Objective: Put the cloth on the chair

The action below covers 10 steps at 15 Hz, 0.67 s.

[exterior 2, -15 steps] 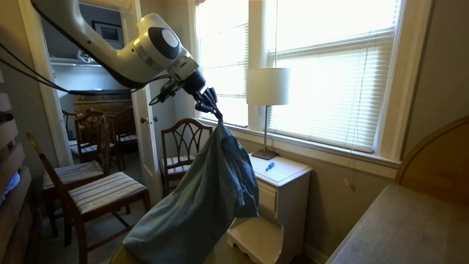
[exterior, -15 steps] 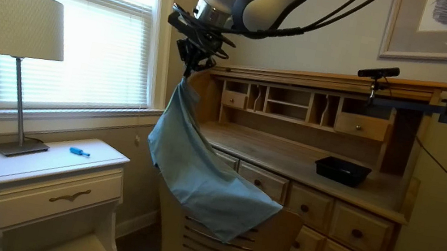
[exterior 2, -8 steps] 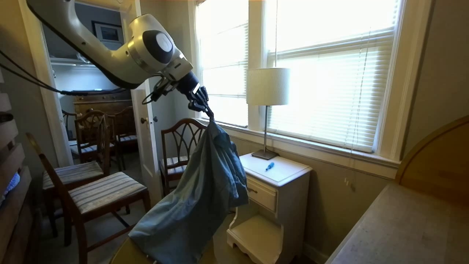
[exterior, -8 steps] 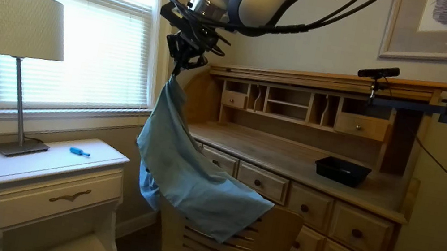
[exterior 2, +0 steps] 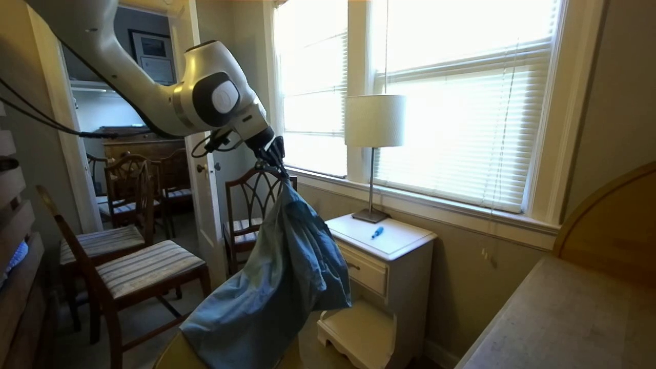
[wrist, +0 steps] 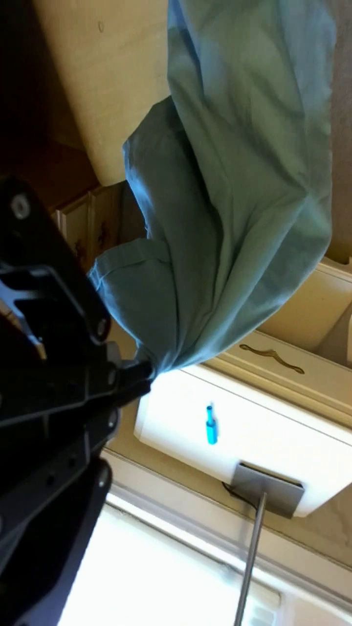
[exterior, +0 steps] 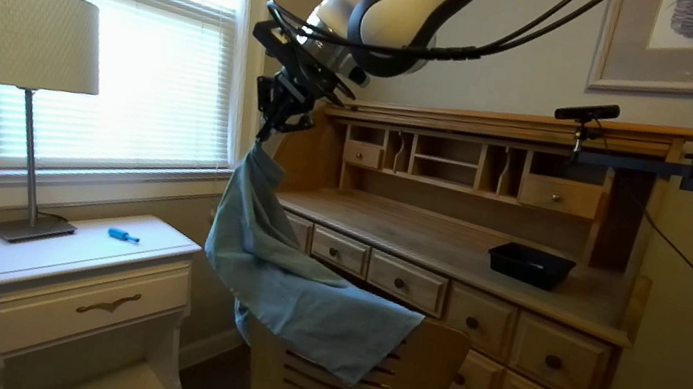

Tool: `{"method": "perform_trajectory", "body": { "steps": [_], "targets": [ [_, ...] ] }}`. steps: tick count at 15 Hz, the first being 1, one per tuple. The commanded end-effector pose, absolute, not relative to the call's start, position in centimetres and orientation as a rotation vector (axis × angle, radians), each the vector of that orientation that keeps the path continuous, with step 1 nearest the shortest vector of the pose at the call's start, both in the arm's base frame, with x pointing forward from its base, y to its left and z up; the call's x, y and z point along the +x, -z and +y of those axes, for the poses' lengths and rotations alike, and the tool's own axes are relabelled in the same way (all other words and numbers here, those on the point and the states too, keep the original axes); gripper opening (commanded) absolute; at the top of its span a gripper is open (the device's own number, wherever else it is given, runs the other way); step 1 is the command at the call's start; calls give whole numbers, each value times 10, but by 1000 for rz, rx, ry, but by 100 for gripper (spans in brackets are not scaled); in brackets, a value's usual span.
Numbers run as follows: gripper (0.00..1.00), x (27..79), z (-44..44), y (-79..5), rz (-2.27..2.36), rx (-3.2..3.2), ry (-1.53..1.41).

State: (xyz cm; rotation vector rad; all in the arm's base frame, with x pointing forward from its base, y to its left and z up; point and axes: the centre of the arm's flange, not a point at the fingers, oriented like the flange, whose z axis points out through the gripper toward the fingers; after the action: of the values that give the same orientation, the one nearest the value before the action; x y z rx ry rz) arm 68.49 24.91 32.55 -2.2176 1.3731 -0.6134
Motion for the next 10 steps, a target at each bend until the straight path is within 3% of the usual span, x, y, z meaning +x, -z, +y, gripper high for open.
{"method": "perform_trajectory", "body": {
  "steps": [1,3,10],
  "targets": [
    [1,685,246,-324,1388,-2213,616],
    [1,686,243,-324,1397,-2209,617],
    [0,698,198,-329,1427,-2086,44]
  ]
}}
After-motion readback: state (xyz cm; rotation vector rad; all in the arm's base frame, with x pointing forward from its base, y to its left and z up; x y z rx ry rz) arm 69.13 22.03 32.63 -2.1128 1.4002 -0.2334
